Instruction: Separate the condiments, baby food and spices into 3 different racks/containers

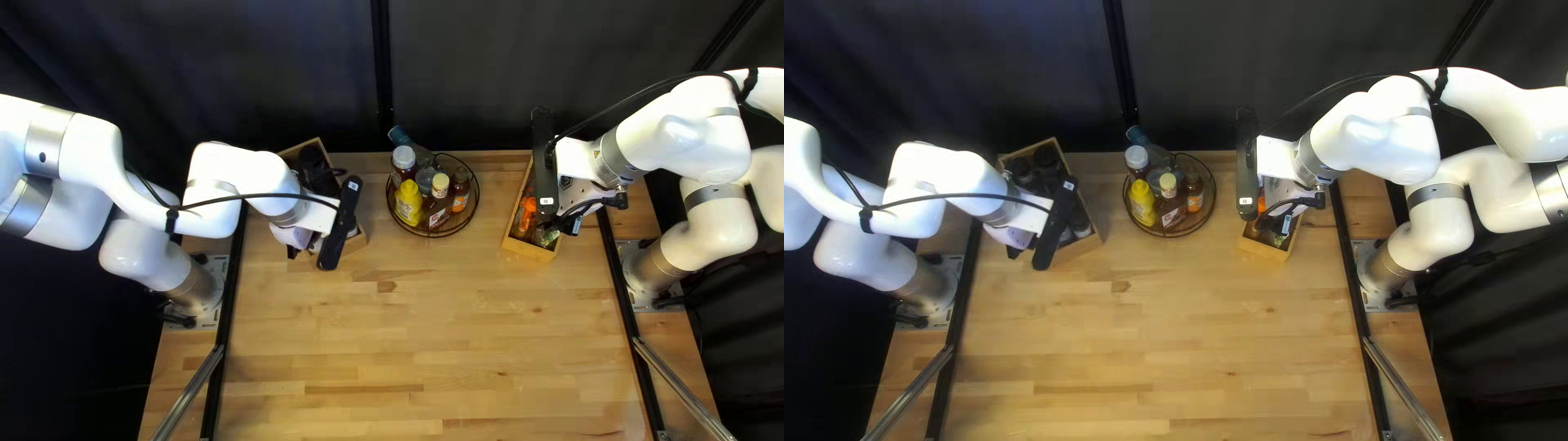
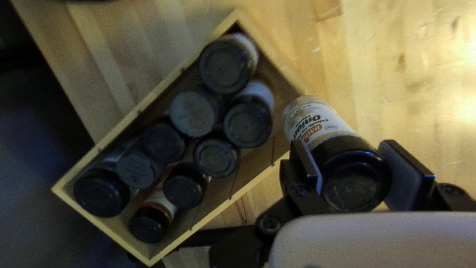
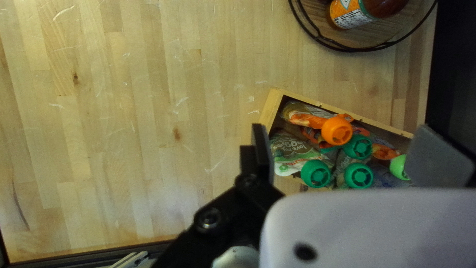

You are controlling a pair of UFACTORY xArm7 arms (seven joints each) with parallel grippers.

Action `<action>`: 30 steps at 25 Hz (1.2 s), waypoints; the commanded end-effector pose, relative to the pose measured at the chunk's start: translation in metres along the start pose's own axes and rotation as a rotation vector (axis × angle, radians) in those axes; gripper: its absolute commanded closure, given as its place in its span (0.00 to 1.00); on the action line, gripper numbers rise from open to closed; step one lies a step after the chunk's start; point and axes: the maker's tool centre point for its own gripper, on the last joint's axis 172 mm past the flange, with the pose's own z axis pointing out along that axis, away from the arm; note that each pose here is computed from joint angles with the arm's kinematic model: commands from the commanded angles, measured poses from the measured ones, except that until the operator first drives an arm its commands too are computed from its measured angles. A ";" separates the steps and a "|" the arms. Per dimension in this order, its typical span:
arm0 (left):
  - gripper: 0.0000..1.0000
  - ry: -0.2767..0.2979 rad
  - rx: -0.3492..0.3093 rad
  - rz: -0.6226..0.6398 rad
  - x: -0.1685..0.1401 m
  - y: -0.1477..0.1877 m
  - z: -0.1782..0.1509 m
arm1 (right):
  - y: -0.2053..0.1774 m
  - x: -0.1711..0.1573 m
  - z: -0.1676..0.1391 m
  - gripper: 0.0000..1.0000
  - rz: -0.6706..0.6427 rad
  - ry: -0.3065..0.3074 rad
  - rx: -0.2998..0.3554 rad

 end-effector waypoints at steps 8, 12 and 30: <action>1.00 -0.011 0.017 -0.051 -0.006 -0.005 0.023 | 0.000 0.000 0.000 0.00 0.000 0.000 0.000; 0.67 -0.007 -0.022 -0.045 0.001 -0.001 0.042 | 0.000 0.000 0.000 0.00 0.000 0.000 0.000; 0.00 0.099 -0.188 -0.127 0.015 -0.013 -0.057 | 0.000 0.000 0.000 0.00 0.000 0.000 0.000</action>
